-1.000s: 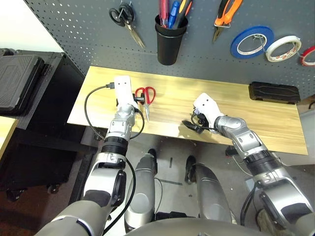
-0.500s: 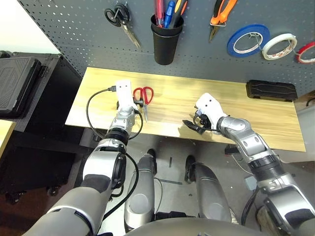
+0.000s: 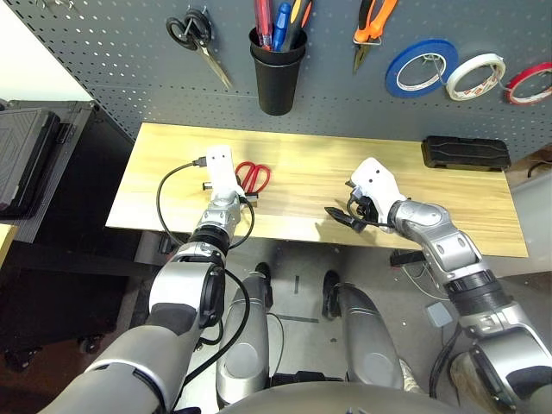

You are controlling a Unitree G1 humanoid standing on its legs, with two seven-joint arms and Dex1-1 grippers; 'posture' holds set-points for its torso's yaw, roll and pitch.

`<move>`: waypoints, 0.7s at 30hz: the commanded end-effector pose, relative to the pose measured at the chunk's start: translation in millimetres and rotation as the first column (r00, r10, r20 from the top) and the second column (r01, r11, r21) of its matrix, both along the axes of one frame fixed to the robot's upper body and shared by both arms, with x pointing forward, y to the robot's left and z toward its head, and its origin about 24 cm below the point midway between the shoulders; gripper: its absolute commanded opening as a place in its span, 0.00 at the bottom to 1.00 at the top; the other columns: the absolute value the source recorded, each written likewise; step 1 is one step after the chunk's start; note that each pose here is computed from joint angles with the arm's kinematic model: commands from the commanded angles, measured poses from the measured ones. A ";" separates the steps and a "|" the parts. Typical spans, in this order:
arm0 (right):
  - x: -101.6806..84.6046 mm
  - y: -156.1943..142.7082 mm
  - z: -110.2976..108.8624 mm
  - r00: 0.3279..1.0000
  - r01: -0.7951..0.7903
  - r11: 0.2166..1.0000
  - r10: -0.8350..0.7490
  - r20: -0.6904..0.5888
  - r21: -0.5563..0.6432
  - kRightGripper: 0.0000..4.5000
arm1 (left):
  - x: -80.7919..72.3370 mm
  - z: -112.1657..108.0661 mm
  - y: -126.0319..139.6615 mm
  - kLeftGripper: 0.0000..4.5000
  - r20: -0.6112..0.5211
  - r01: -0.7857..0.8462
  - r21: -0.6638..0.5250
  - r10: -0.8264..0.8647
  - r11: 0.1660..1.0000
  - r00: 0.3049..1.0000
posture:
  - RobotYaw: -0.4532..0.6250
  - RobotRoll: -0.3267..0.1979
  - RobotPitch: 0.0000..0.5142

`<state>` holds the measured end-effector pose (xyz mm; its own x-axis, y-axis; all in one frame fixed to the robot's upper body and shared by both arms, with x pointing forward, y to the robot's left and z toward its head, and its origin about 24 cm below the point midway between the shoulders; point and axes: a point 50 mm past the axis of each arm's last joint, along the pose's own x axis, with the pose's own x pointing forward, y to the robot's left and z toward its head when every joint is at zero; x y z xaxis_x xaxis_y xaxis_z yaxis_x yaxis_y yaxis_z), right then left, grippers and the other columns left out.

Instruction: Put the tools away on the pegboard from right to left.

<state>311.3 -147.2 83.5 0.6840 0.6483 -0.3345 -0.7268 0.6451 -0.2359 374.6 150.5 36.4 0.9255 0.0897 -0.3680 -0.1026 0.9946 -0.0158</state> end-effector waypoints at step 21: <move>-2.0 -56.9 41.4 0.925 -0.249 0.911 0.123 0.358 0.329 1.00 | -78.9 88.0 6.7 0.01 0.461 0.282 -0.197 -0.165 0.939 0.872 | 0.69 0.62 0.52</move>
